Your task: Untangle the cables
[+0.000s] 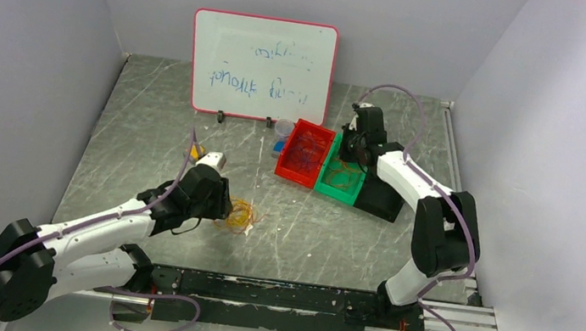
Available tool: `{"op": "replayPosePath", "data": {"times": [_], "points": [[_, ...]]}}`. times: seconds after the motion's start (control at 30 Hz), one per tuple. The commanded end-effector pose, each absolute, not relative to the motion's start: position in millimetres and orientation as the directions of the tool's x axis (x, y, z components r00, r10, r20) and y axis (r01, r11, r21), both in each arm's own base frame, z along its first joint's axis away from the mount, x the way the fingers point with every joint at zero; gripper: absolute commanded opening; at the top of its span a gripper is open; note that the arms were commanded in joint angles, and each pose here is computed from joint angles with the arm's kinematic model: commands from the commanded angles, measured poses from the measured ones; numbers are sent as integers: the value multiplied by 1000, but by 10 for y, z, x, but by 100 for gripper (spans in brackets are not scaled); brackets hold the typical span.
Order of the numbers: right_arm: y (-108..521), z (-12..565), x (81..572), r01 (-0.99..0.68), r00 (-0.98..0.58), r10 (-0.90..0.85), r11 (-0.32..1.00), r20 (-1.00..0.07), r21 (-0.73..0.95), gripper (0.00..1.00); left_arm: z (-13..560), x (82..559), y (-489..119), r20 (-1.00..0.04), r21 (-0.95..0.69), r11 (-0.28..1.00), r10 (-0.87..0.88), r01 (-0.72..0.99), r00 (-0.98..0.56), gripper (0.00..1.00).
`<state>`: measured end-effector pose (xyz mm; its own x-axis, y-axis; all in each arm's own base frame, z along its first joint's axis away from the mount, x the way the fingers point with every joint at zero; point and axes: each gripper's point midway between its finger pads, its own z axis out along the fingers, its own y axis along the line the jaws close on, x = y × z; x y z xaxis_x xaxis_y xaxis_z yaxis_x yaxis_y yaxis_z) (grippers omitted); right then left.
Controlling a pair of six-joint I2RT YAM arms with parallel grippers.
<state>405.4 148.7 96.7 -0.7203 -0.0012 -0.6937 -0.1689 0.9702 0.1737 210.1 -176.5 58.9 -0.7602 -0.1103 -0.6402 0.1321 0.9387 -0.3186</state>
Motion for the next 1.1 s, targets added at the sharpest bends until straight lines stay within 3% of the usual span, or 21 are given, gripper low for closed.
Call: {"op": "replayPosePath", "data": {"times": [0.0,0.17,0.37,0.7,1.07], "points": [[1429,987,4096,-139,-715,-3,981,-699,138,4,598,2079,-1773,-639,-329,935,-114,136,-761,46],[1499,1120,4096,-174,-684,6,970,-729,172,28,605,2105,-1800,-639,-329,934,-112,138,-761,46],[1463,1356,4132,-182,-645,-6,972,-764,146,44,597,2099,-1797,-639,-328,934,-110,139,-761,46],[1292,1557,4029,-197,-633,-90,979,-769,48,48,589,2086,-1786,-638,-333,933,-118,135,-761,46],[1408,1378,3600,-349,-742,-220,933,-633,85,45,588,2103,-1823,-636,-338,930,-114,143,-763,46]]}}
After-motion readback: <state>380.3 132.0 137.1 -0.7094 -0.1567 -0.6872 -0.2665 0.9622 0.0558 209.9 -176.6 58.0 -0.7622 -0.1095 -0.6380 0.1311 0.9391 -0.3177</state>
